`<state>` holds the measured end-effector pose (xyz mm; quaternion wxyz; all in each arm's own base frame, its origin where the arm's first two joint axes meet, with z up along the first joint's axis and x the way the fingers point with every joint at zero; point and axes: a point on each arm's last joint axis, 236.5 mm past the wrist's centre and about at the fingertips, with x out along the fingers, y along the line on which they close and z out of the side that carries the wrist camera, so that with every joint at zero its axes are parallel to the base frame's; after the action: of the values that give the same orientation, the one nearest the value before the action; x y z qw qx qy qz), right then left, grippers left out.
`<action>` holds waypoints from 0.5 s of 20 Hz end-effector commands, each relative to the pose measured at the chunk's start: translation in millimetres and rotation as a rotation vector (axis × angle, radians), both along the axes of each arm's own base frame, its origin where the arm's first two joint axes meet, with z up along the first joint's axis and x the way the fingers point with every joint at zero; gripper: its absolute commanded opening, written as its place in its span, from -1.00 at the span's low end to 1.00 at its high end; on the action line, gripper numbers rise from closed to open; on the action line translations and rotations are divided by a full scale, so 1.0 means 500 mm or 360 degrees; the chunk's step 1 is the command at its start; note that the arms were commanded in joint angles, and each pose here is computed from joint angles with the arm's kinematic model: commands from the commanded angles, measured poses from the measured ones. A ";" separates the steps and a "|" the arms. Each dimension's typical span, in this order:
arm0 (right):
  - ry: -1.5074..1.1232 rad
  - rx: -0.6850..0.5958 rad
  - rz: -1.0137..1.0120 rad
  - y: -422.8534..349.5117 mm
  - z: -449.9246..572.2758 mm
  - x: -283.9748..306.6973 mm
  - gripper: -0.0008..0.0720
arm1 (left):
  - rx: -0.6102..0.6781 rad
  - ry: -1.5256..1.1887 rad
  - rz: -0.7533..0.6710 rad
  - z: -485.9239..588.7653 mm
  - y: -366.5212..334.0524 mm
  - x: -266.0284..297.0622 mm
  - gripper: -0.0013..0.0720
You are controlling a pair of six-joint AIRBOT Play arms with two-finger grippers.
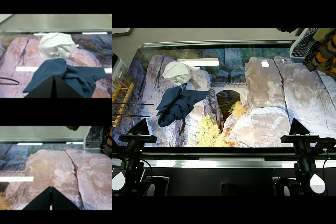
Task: Fold the clothes and pants, and hang the long-sleeved shirts on hangers.
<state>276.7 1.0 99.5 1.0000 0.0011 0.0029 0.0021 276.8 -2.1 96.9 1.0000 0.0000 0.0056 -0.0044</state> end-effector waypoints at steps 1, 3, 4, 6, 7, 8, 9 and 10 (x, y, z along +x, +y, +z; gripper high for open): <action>0.0001 0.0001 -0.0011 -0.003 0.000 0.000 -0.88 | 0.0001 0.0001 0.0002 -0.001 0.000 0.000 -0.91; 0.0001 0.0001 -0.0010 -0.003 0.000 0.000 -0.88 | 0.0000 0.0001 0.0001 -0.001 0.000 0.000 -0.91; 0.0001 0.0001 -0.0010 -0.003 0.000 0.000 -0.88 | 0.0000 0.0001 0.0001 -0.001 0.000 0.000 -0.91; 0.0001 0.0002 -0.0018 -0.005 0.000 0.000 -0.88 | -0.0001 0.0001 0.0000 -0.001 0.000 0.000 -0.91; 0.0001 0.0002 -0.0015 -0.004 0.000 0.000 -0.88 | -0.0001 0.0001 0.0000 -0.001 0.000 0.000 -0.91; 0.0001 0.0027 0.0002 0.001 0.000 0.000 -0.88 | 0.0001 -0.0001 0.0001 0.001 0.000 0.000 -0.91; 0.0003 0.0090 0.0039 0.012 -0.001 0.000 -0.88 | 0.0000 0.0000 0.0005 0.000 0.001 0.000 -0.92; 0.0006 0.0144 0.0080 0.024 -0.001 -0.001 -0.88 | -0.0005 0.0000 0.0010 0.000 0.003 0.000 -0.91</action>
<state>276.7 1.7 99.5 0.9999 0.0143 0.0029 0.0036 276.8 -2.0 96.9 1.0000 -0.0004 0.0056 -0.0042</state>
